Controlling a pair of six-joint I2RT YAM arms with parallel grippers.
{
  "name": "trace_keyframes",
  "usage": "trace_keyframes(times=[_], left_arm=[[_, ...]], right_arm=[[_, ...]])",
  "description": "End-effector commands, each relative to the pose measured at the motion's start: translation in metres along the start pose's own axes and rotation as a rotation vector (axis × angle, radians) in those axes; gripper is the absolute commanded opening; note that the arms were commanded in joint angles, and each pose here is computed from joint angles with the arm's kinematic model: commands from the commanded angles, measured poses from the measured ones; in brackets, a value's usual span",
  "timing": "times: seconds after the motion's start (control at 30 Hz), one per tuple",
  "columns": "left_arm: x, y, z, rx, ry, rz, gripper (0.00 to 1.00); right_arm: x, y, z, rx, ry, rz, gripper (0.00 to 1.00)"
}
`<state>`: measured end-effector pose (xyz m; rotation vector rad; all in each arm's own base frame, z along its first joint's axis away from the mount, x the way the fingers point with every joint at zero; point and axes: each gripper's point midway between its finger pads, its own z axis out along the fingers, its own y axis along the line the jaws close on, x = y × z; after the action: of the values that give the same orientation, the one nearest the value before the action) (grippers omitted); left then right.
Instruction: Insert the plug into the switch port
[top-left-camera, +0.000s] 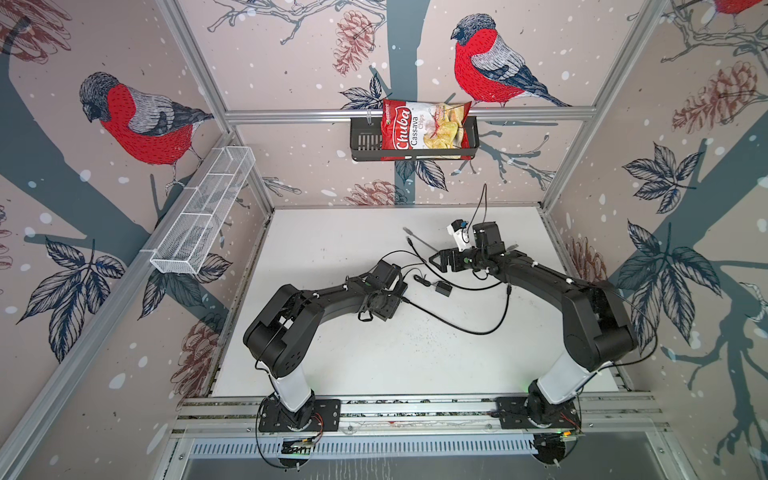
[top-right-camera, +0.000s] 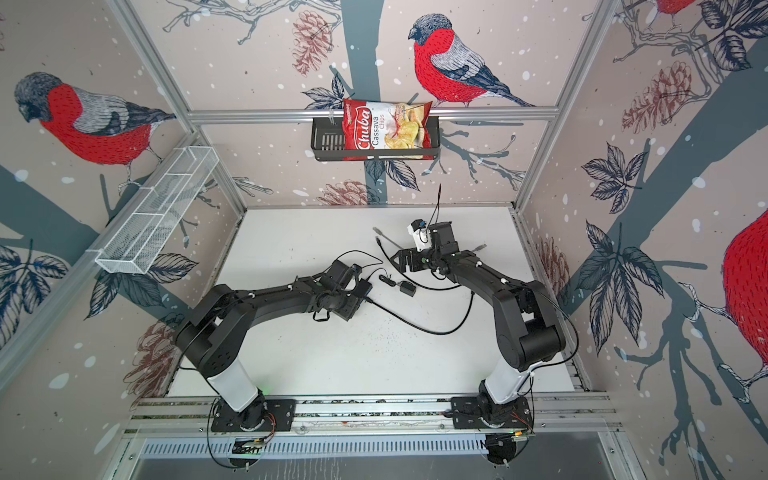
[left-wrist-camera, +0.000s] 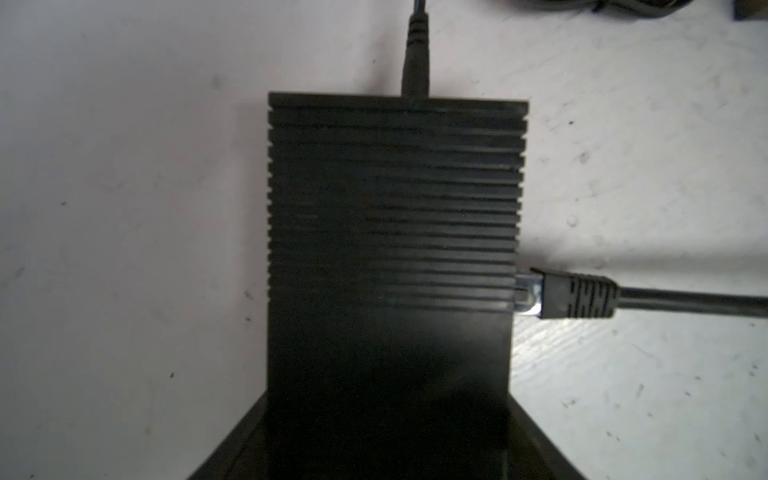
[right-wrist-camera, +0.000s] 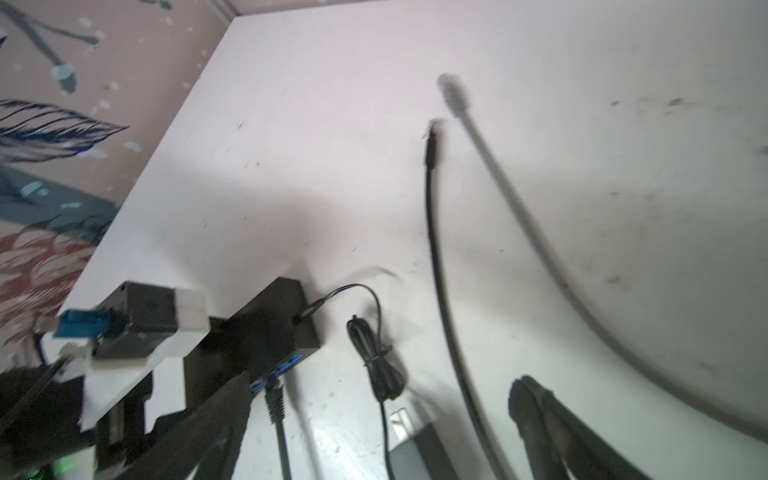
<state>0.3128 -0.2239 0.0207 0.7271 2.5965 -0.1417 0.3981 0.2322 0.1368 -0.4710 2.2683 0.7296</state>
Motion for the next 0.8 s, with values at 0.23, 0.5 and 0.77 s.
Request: trace_keyframes(times=[0.23,0.5,0.77], left_arm=[[0.006,0.013,0.005,-0.076,0.019,-0.015,0.29],[-0.003,0.011,-0.005,-0.063,-0.016,-0.017,0.64],[-0.023,0.010,-0.029,-0.049,-0.109,-0.032,0.96]], right_arm=[[-0.057,-0.058,-0.037,0.267,-0.295,0.088,0.99],[-0.054,-0.044,-0.002,0.172,-0.182,-0.054,0.99],[-0.061,-0.048,0.020,0.305,-0.183,-0.132,0.99]])
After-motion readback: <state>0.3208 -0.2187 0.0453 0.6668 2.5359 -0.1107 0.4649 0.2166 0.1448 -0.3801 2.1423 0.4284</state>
